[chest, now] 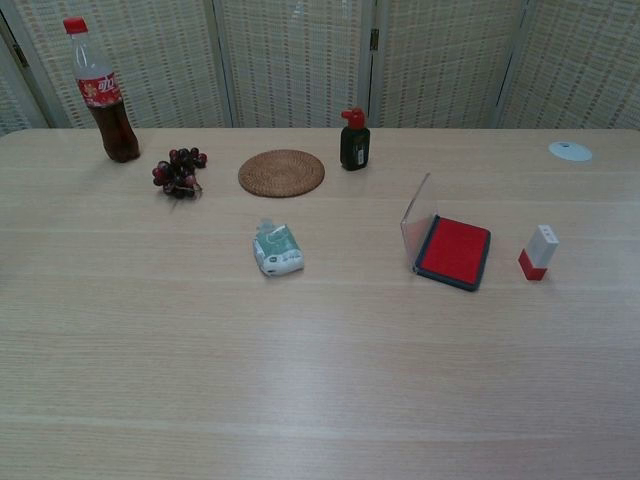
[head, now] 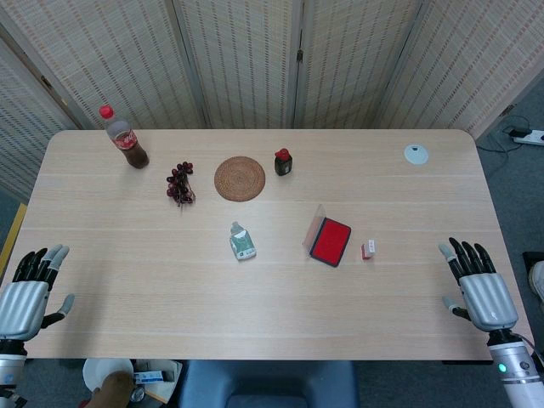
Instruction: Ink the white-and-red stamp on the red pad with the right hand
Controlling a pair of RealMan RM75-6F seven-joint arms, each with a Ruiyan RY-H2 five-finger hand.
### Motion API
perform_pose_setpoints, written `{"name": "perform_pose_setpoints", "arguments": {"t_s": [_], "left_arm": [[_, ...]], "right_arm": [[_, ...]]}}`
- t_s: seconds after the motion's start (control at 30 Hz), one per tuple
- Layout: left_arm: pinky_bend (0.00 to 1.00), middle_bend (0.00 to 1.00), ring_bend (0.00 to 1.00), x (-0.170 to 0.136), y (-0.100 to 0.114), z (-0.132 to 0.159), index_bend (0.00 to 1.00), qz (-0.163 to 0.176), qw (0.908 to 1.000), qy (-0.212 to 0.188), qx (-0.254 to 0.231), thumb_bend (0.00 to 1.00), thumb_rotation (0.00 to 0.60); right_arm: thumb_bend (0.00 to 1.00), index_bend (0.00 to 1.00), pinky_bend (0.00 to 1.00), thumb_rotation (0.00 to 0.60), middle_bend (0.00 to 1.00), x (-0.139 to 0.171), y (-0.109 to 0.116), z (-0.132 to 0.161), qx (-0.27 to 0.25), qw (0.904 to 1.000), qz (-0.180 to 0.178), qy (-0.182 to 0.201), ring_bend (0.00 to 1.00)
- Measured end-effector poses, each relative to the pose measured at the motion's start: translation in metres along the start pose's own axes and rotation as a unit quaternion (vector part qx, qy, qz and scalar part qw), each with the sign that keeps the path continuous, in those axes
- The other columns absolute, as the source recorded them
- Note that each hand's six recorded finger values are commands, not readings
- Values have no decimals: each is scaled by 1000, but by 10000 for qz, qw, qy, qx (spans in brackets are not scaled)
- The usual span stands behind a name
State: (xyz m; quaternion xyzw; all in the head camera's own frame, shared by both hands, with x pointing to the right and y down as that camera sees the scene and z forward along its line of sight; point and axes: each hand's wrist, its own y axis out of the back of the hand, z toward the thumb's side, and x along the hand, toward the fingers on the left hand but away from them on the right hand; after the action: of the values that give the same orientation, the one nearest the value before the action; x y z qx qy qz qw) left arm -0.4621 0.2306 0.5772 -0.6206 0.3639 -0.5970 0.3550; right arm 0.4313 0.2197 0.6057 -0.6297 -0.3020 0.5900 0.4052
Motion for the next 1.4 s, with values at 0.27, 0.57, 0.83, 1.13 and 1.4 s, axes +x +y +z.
{"name": "perform_pose_setpoints", "arguments": {"t_s": [0.27, 0.57, 0.83, 1.13, 1.4], "left_arm": [[0, 0, 0, -2, 0, 2, 2, 25, 10000, -15, 9, 364, 600], [0, 0, 0, 0, 1, -2, 2, -5, 10000, 16, -65, 364, 600], [0, 0, 0, -5, 7, -1, 2, 123, 9998, 3, -139, 364, 600], [0, 0, 0, -7, 14, -4, 2, 211, 9993, -21, -305, 364, 600], [0, 0, 0, -9, 18, -4, 2, 276, 9989, -83, -362, 364, 600]], "right_arm": [[188, 10, 0, 600, 0, -2, 0, 2, -39, 10000, 37, 23, 0], [203, 10, 0, 600, 0, -18, -2, 15, -267, 9983, 483, 185, 0], [229, 191, 0, 600, 0, -48, 6, 42, -745, 9899, 1183, 251, 0], [254, 292, 0, 600, 0, -87, 21, 65, -1275, 9804, 1498, 133, 0], [254, 292, 0, 600, 0, -109, 31, 75, -934, 9839, 1525, -30, 0]]}}
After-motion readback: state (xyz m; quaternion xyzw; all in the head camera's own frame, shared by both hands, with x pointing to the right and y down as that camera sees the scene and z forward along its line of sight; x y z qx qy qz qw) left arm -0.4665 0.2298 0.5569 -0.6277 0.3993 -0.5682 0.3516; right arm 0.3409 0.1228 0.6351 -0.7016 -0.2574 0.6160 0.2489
